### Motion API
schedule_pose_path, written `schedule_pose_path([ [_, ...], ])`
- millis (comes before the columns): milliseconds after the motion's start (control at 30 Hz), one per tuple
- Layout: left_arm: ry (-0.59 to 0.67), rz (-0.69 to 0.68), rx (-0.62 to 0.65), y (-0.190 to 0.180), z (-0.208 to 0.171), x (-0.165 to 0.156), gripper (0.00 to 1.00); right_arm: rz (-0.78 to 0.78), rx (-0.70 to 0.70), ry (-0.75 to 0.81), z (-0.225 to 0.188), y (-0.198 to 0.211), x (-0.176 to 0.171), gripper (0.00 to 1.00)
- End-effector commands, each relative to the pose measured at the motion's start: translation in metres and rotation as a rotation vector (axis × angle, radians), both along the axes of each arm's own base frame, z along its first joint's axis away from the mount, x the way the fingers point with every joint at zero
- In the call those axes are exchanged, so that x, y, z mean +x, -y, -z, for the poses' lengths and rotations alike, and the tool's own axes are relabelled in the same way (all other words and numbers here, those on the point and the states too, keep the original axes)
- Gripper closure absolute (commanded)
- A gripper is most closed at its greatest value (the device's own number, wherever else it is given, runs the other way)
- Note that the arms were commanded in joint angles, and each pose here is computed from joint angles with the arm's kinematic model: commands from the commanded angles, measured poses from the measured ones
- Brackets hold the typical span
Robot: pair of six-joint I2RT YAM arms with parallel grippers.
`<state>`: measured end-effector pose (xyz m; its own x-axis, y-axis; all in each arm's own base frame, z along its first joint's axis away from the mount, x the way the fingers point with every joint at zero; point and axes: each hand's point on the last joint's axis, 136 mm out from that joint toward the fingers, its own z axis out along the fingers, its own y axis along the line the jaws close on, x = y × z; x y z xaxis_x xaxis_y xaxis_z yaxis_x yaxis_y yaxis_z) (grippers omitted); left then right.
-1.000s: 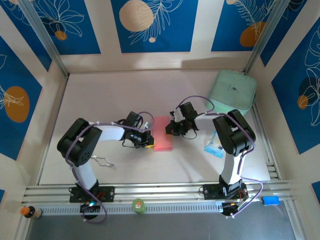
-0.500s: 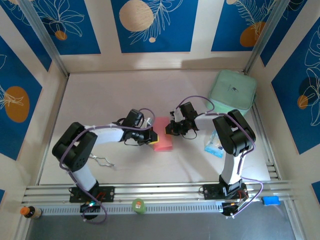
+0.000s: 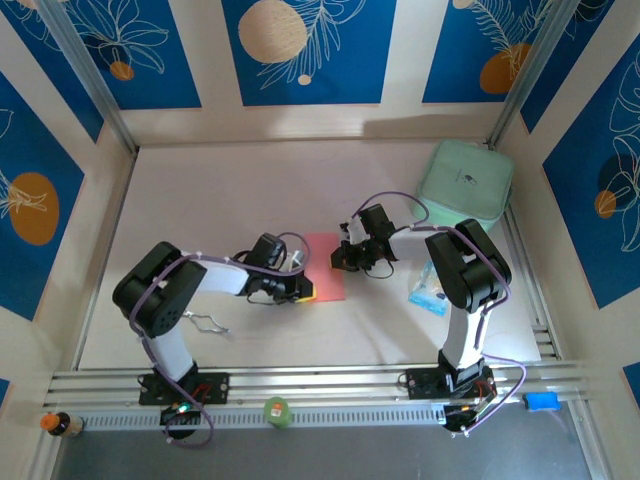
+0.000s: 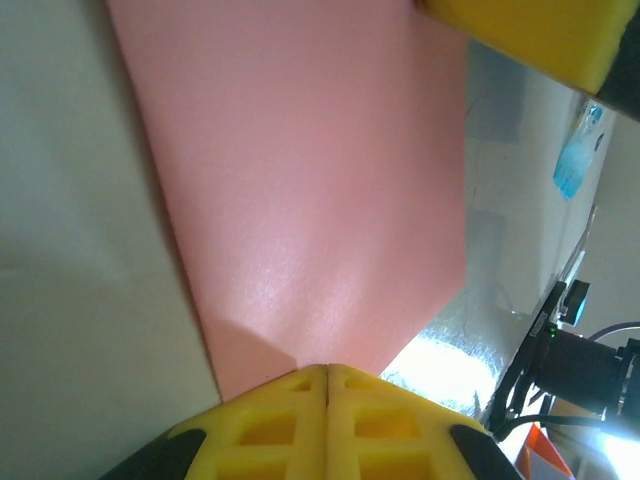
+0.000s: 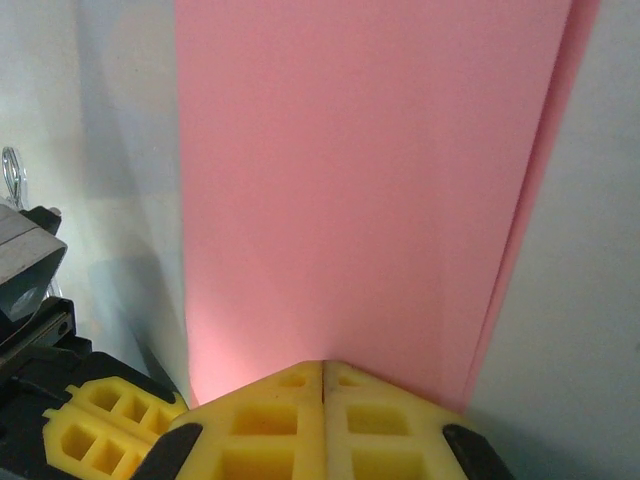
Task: Fold a paper plane with a square sheet of paper (pick it up from the middle)
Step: First fold the square sheet of paper in half at the center of the table.
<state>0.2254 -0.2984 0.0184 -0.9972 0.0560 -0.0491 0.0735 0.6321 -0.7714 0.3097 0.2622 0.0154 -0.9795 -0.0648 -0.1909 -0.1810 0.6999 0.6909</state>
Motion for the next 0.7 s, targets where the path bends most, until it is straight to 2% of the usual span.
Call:
schedule_pose_path([
  [0,-0.082,0.033,0.138,-0.029,0.028,-0.034,1.0,0.026,-0.138,-0.137,0.042,0.025,-0.029,1.0],
  [300,0.02,0.099,0.205,-0.037,0.014,-0.033,0.99,0.024,-0.135,-0.135,0.041,0.025,-0.029,1.0],
  [433,0.124,0.085,0.192,-0.031,-0.013,-0.017,0.98,0.023,-0.134,-0.134,0.04,0.024,-0.029,1.0],
  [500,0.133,0.032,0.209,-0.033,-0.022,-0.003,0.98,0.023,-0.132,-0.133,0.04,0.024,-0.029,1.0],
  [667,0.108,-0.026,0.074,-0.007,-0.037,0.029,0.98,0.023,-0.133,-0.135,0.041,0.024,-0.029,1.0],
])
